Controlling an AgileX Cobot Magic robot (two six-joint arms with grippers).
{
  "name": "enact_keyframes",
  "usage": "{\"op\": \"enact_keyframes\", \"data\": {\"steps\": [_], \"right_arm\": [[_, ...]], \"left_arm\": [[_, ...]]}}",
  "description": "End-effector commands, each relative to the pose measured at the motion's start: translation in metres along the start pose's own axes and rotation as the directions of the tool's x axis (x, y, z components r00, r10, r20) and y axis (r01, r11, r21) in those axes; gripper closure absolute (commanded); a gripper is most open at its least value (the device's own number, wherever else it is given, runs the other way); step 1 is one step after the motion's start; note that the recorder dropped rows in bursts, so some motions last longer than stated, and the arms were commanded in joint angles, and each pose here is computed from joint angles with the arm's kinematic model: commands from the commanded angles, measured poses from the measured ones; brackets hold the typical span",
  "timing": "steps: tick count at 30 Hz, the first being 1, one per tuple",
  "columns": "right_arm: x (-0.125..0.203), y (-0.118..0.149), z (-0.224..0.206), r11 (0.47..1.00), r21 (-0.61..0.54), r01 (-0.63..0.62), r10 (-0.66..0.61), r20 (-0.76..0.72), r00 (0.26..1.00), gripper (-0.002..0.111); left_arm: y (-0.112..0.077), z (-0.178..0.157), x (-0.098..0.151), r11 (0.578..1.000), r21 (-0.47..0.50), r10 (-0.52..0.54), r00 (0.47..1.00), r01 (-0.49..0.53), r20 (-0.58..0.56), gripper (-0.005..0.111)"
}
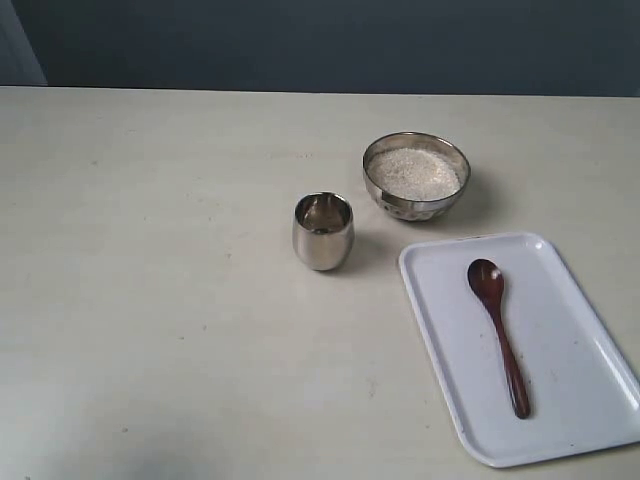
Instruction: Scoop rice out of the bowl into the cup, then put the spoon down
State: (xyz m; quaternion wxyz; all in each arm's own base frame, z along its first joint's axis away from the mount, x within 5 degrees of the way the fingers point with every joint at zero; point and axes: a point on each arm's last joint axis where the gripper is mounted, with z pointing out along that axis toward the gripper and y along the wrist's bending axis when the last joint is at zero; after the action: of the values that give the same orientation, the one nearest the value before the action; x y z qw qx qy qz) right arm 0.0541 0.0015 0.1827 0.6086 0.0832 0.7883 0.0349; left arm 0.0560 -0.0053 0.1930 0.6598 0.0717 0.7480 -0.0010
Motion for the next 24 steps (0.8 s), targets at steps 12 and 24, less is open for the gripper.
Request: {"op": "enact_keyframes", "data": {"steps": [12, 24], "right_arm": [[0.0028, -0.0049, -0.0003, 0.996, 0.051, 0.070, -0.069, -0.025, 0.997, 0.109], [0.0013, -0.0081, -0.0005, 0.993, 0.086, 0.080, -0.079, -0.011, 0.997, 0.109]], "left_arm": [[0.0002, -0.0006, -0.0016, 1.000, -0.002, 0.000, 1.000, 0.000, 0.013, 0.106], [0.0002, -0.0006, -0.0016, 1.000, -0.002, 0.000, 1.000, 0.000, 0.013, 0.106]]}}
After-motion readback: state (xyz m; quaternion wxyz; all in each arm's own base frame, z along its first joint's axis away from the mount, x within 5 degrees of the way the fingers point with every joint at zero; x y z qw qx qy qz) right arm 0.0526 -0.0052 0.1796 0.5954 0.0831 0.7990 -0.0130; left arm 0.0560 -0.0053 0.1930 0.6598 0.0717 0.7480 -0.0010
